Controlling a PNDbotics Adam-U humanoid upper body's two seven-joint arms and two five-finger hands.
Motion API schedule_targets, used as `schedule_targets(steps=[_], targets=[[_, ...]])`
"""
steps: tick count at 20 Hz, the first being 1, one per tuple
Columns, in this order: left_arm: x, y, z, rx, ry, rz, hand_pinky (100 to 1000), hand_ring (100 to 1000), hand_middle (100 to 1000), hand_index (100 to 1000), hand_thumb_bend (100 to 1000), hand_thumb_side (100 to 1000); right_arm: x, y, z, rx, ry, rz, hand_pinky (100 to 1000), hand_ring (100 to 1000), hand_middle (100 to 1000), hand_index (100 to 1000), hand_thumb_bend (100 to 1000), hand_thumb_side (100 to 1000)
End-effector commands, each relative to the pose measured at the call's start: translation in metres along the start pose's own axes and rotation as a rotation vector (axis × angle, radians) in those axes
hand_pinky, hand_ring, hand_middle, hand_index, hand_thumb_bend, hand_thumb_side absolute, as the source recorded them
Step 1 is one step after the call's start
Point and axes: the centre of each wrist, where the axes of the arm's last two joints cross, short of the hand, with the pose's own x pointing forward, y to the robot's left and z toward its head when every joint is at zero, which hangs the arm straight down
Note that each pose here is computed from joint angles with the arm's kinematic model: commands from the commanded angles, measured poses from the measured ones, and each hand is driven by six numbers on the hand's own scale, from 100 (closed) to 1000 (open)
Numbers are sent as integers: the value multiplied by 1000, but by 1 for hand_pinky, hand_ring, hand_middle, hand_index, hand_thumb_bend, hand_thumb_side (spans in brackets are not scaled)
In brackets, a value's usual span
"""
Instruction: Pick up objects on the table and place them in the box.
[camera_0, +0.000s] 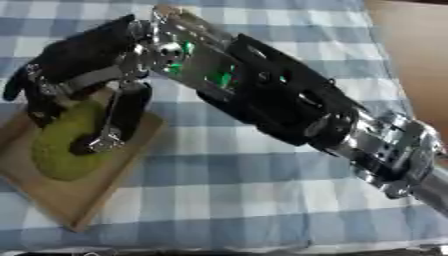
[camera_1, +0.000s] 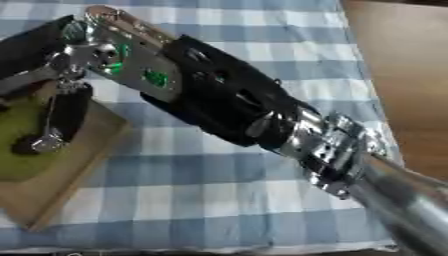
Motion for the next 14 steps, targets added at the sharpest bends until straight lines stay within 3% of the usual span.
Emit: schedule_targets(steps=[1,10,14], targets=[[4,3,-6,-21,-27,-18,615,645,623,790,232,374,-6,-3,3,-32,30,37,769,973,410,611,100,231],[4,2,-4,-18,-17,-16,614,645,623,790,224,382,-15,17,2,-31,54,44,787,1000,462,656,100,235],[4,2,-3,-18,-16,-16,614,645,623,790,222,384,-17,22,3,-10,75,61,807,1000,617,765,100,258]])
